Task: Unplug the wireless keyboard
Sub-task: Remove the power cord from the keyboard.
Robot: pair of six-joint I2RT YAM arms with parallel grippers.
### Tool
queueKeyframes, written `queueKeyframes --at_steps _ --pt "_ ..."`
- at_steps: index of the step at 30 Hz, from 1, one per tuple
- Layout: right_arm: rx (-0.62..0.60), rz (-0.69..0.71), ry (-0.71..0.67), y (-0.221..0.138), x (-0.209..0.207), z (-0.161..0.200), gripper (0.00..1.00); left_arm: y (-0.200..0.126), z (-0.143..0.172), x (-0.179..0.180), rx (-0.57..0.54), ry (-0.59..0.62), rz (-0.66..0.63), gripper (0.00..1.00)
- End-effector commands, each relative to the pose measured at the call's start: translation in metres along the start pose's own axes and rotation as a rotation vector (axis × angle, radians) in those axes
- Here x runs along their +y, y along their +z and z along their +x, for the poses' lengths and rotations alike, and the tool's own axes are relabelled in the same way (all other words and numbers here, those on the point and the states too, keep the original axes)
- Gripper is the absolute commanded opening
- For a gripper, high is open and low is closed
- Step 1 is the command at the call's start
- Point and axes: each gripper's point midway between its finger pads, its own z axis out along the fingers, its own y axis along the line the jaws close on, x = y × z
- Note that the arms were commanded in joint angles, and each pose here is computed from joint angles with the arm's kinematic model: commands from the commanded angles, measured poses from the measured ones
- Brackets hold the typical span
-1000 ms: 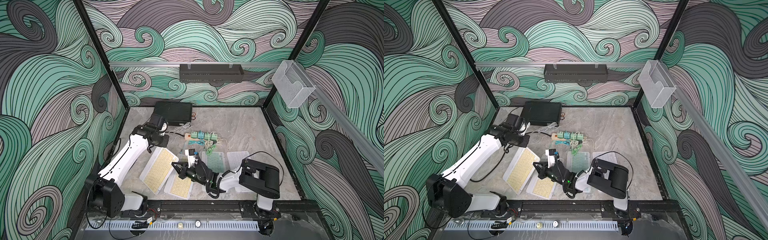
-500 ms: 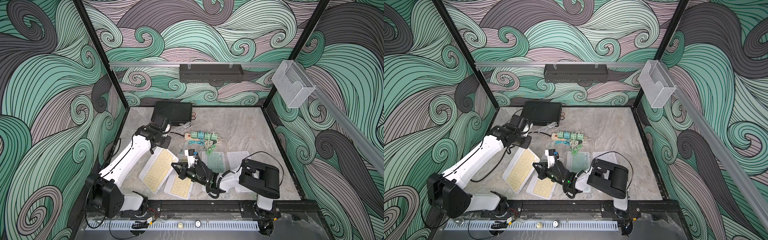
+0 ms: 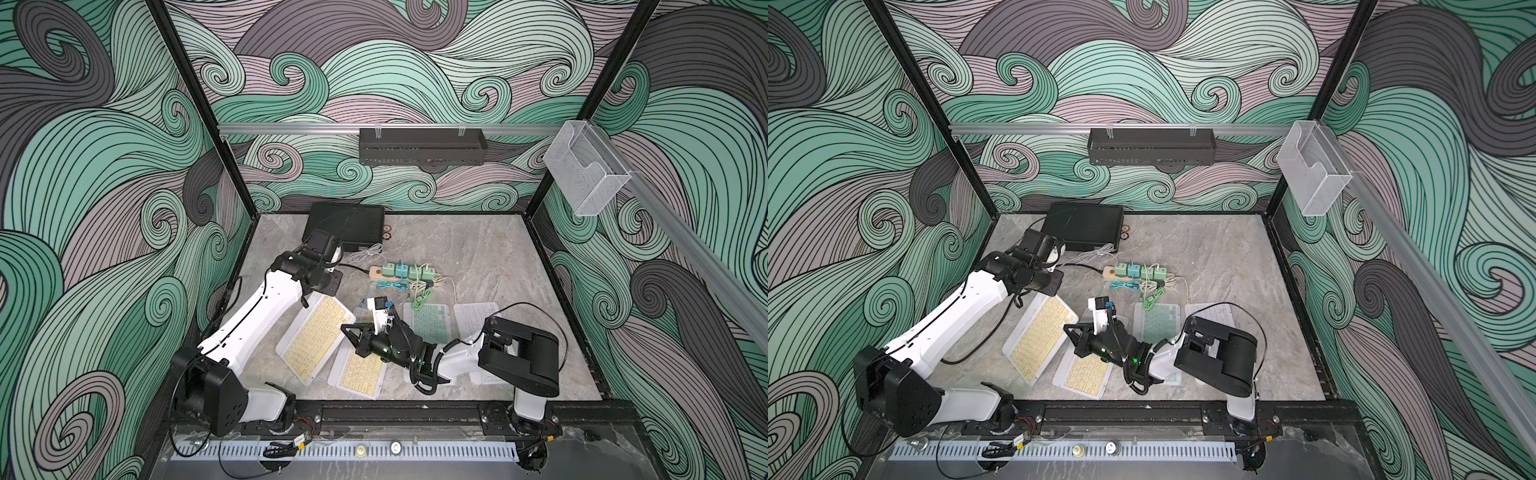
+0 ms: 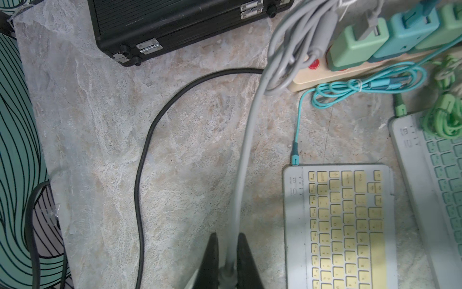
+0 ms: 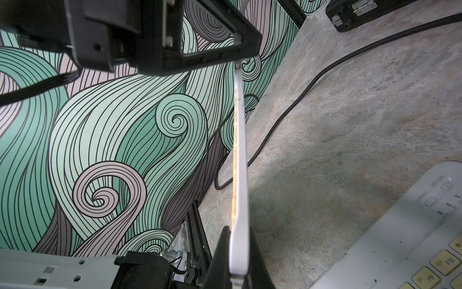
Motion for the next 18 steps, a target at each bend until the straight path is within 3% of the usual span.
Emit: queueKeyframes --at_steps 1,4,10,13,18 --pt "0.039 -0.039 0.013 0.003 0.012 0.005 0.0 -0.029 -0.043 -0.023 -0.184 -0.1 0.156 0.0" --pt "0.038 -0.039 0.013 0.002 0.012 0.004 0.0 -0.028 -0.053 -0.028 -0.208 -0.102 0.184 0.0" --pt "0.033 -0.032 0.009 0.0 0.01 0.004 0.0 -0.009 -0.04 -0.017 -0.131 0.028 0.083 0.0" --pt "0.033 -0.038 0.009 0.001 0.012 0.003 0.0 -0.014 -0.034 -0.003 -0.094 0.068 0.003 0.0" --pt "0.04 -0.038 0.016 0.003 0.01 0.006 0.0 -0.021 -0.04 -0.001 -0.17 0.112 -0.007 0.0"
